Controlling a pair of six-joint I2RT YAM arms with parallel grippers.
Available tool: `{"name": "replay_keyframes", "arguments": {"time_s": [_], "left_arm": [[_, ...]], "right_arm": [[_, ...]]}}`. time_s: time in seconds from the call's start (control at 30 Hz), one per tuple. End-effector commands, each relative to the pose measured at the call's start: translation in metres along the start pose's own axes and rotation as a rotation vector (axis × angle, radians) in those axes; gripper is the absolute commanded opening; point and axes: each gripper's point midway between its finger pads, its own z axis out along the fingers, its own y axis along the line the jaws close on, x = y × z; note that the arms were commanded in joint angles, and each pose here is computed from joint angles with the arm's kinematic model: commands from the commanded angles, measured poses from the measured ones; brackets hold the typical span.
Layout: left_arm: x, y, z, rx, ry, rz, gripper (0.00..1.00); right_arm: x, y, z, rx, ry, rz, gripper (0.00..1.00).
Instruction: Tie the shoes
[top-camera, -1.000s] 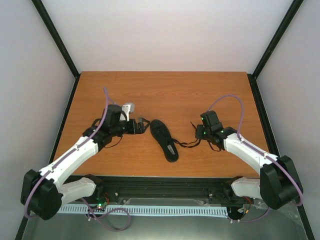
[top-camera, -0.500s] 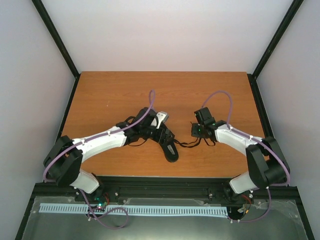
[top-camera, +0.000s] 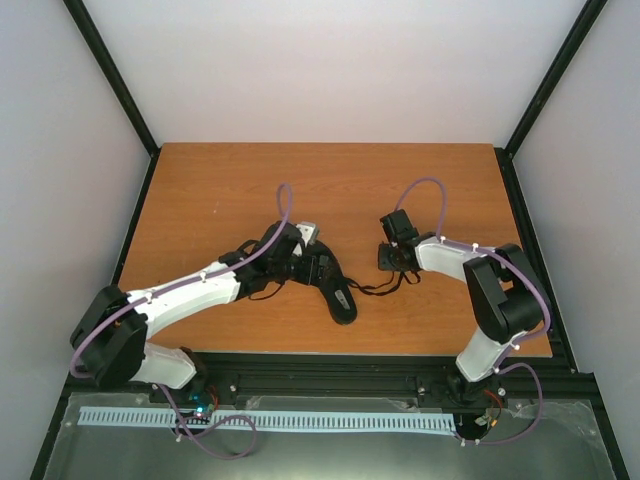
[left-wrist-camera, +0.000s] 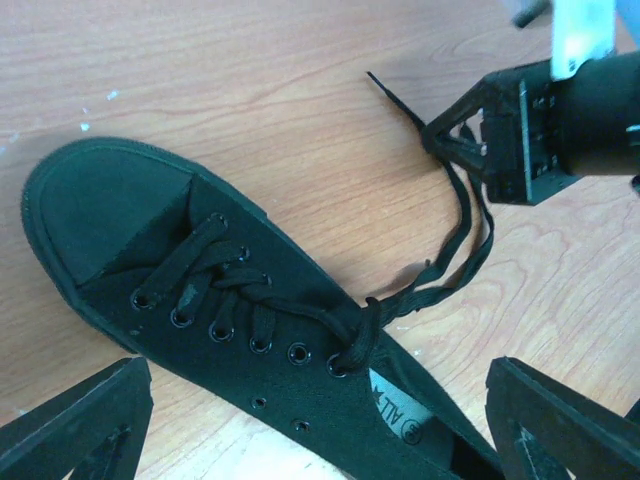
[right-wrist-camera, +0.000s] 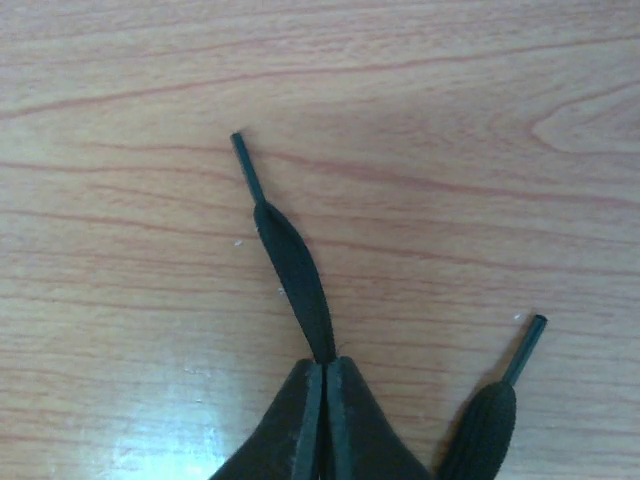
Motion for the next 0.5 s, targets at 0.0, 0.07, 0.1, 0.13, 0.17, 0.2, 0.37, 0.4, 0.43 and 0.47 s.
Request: {"name": "replay_keyframes", "arguments": {"time_s": [0.0,0.07,0.1,0.13,0.17,0.2,0.37,0.4,0.43,0.47], "left_arm": [[-0.018,-0.001,-0.019,-0.027,-0.072,-0.004,0.93],[-0.023,-0.001,-0.026,-0.041,-0.093,0.005,0.93],[-0.026,-0.001,-0.03,-0.044,-0.103,0.008,0.93],[-0.029,-0.001,-0.033,-0.047,-0.116,0.01,0.93],[-0.032,-0.001,-0.036,-0.051,-0.126,0.009,0.93],[-0.034,-0.002,-0.038,-0.053,-0.133,0.008,0.93],[-0.04,0.0,-0.043,-0.07,-0.154,0.003,0.93],[-0.039,0.001,-0.043,-0.078,-0.155,0.001,0.93],[-0.039,0.003,-0.044,-0.084,-0.158,-0.002,0.93],[-0.038,0.005,-0.044,-0.091,-0.157,-0.006,0.93]], "right_arm": [[-0.008,-0.007,-0.005,0.018,-0.027,0.015,0.03],[-0.019,-0.007,-0.023,0.008,-0.075,0.021,0.03],[-0.026,-0.006,-0.036,0.0,-0.108,0.022,0.03],[-0.034,-0.006,-0.048,-0.006,-0.144,0.023,0.03],[-0.042,-0.006,-0.06,-0.014,-0.181,0.022,0.03],[-0.047,-0.005,-0.07,-0.023,-0.206,0.02,0.03],[-0.066,0.005,-0.104,-0.095,-0.286,0.026,0.03],[-0.068,0.005,-0.107,-0.096,-0.302,0.029,0.03],[-0.071,0.003,-0.109,-0.088,-0.315,0.03,0.03],[-0.073,0.0,-0.11,-0.072,-0.324,0.031,0.03]]}}
